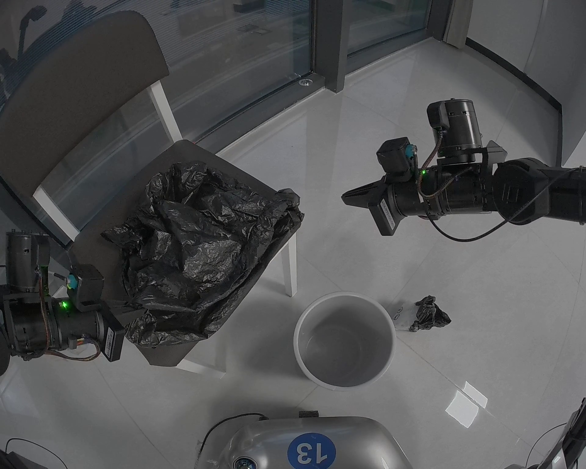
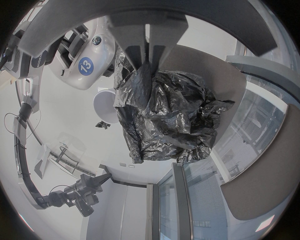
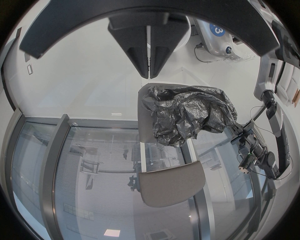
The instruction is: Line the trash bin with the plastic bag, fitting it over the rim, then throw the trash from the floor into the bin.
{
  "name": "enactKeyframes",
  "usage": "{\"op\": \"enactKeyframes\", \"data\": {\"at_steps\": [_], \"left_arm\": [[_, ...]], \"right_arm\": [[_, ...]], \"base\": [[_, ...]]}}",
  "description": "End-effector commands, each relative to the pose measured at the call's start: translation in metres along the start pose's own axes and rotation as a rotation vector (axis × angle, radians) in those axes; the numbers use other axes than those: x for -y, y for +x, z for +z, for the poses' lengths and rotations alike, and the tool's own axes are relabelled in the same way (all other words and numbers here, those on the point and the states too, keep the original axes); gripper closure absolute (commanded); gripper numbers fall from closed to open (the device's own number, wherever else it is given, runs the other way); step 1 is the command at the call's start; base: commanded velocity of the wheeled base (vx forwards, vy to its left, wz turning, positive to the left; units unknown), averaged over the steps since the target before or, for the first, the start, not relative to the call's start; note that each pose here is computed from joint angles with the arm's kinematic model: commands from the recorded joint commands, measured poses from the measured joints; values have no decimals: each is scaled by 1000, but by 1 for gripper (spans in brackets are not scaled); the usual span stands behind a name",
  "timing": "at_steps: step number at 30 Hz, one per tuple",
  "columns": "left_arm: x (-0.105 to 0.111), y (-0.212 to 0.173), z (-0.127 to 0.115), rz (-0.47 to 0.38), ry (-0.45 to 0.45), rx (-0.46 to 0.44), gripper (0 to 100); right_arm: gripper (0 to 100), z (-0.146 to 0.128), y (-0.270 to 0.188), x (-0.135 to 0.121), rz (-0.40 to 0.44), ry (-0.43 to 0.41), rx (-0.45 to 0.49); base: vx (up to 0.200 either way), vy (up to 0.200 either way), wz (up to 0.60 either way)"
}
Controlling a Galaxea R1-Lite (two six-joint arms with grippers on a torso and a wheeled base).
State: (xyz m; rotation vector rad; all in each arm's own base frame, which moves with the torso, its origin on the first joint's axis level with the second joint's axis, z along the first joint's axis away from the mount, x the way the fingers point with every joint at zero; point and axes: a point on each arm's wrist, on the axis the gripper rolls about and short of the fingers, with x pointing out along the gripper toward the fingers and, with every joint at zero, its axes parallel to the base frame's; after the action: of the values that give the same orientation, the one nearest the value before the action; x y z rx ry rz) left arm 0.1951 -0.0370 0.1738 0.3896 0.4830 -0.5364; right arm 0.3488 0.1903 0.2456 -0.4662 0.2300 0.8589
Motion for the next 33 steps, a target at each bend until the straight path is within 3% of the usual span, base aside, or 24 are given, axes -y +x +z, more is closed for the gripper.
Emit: {"op": "enactKeyframes", "data": {"at_steps": [1, 15, 21, 33], "left_arm": [[0, -3, -1, 10, -2, 5, 100], [0, -7, -3, 15, -6, 8, 100], [1, -7, -4, 13, -7, 6, 100], [3, -3, -9, 2, -28, -18, 100]], "right_arm": [[100, 2, -3, 0, -4, -3, 8], [100, 10, -14, 1, -21, -13, 31], [100, 18, -38, 2, -47, -20, 54], [100, -17, -84, -12, -58, 28, -39]], "base": [[0, 0, 0], [0, 0, 0], [0, 0, 0], [0, 0, 0]]}}
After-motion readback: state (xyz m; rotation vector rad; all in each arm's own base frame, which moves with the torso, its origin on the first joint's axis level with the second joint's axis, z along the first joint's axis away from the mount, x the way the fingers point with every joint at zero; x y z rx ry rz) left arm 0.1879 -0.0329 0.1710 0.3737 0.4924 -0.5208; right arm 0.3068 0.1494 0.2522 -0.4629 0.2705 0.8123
